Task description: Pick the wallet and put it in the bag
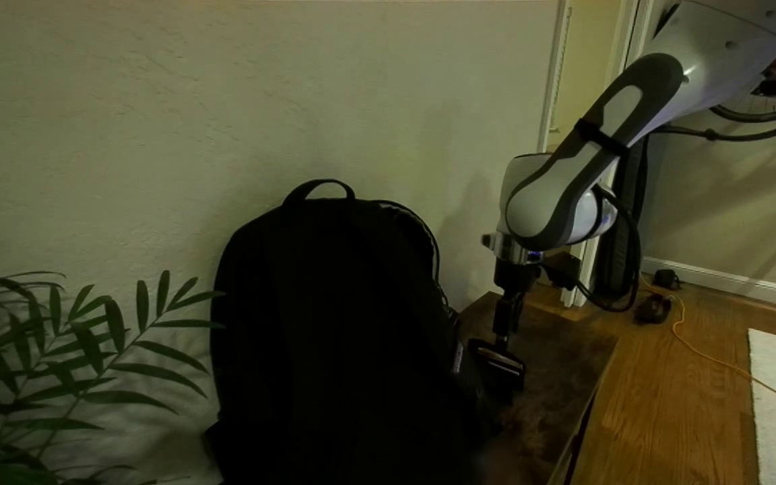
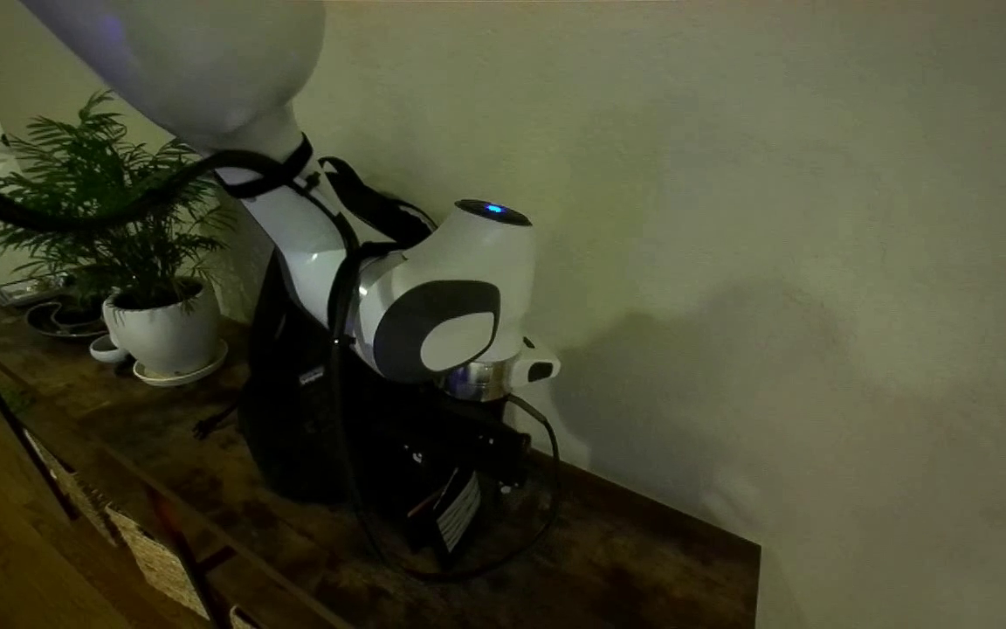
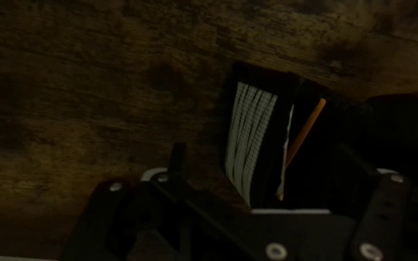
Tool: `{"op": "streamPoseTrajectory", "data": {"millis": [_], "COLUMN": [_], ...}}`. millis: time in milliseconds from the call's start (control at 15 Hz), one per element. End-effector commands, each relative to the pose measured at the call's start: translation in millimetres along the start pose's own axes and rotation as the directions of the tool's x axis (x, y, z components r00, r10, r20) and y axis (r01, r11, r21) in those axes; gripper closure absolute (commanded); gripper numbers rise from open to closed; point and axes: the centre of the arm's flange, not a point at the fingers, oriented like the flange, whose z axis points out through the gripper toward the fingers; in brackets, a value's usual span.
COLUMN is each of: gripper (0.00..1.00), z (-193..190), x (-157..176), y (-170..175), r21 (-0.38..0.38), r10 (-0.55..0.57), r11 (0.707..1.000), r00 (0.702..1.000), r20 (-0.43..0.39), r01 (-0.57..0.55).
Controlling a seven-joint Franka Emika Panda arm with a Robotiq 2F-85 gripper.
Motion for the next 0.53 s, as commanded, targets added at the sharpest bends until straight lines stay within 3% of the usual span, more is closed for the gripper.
{"op": "streamPoseTrajectory", "data": {"millis": [0,133,467], "gripper": [0.0,0.0,0.0], "z": [-20,-26,-38], "x": [-11,-10,-10], "y": [-21,-29,-56], "r21": [-0.043,-0.054,-0.072], "r10": [-0.024,-0.026,0.094], "r11": [0.999,0.998,0.993], "r00": [1.0,0.999,0.995], "r20": [0.016,0.022,0.019], "r01": [0.024,0.027,-0.092]}}
